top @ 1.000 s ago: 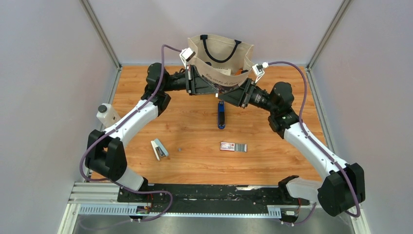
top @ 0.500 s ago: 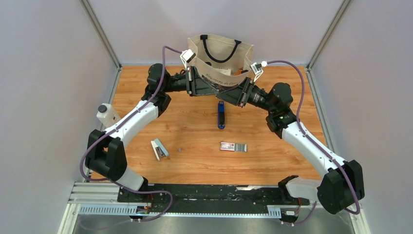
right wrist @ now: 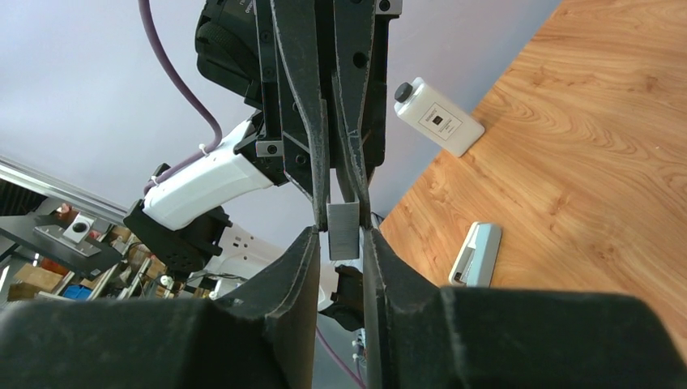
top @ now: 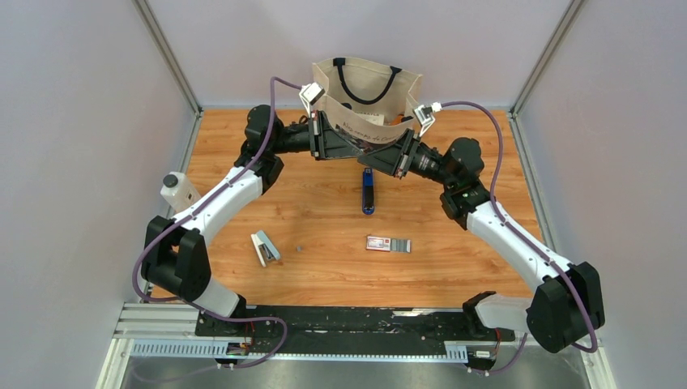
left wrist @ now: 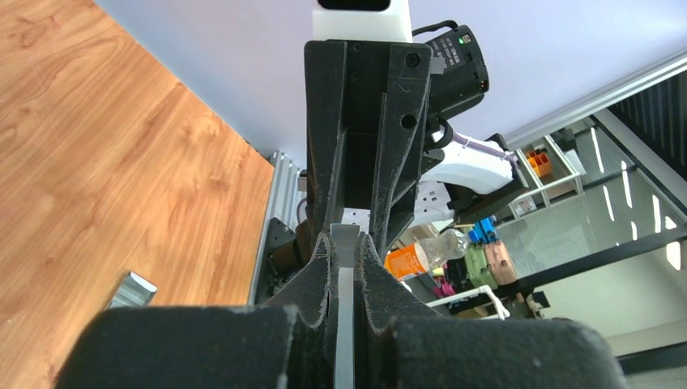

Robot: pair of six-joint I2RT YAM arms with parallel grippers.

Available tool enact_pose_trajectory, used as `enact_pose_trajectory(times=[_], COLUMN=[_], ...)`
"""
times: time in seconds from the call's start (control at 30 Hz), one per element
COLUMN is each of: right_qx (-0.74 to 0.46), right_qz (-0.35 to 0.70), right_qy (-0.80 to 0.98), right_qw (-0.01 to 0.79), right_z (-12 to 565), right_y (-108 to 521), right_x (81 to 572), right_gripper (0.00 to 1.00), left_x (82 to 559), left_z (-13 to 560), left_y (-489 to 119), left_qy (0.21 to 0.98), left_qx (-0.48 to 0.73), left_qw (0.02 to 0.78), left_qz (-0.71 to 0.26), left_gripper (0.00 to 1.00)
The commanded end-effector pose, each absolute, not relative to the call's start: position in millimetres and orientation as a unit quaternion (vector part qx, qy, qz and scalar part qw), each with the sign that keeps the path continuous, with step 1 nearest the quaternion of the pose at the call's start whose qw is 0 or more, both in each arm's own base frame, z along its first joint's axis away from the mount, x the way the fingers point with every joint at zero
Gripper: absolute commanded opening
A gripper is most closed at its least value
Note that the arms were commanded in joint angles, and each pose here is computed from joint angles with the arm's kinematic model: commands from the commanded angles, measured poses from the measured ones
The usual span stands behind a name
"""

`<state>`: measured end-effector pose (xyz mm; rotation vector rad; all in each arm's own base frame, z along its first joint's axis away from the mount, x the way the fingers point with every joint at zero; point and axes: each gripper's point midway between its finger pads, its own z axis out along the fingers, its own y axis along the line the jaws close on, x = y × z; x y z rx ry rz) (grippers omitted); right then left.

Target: Unload the staples from the stapler

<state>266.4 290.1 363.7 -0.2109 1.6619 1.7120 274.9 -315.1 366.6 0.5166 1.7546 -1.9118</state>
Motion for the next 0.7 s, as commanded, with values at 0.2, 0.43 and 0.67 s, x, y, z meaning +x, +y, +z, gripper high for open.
enact_pose_trajectory(times=[0.2, 0.43, 0.67], right_qx=[-0.088, -0.091, -0.056], right_qz=[0.670, 0.642, 0.520], right_qy=[0.630, 0.653, 0.778], right_qw=[0.383, 0.393, 0.349], right_z=[373, 364, 294], right_y=[287, 280, 259], right_x=[258, 254, 255], right_gripper=[0.09, 0.03, 0.06], left_x=[266, 265, 272], left_z=[375, 368, 344], left_y=[-312, -310, -299], left_qy=[0.637, 0.655, 0.725], left_qx=[0.211, 0.219, 0.254], left_qw=[0.262, 0.269, 0.276], left_qz=[-0.694, -0.671, -0.578], left_gripper=[0.07, 0.44, 0.63])
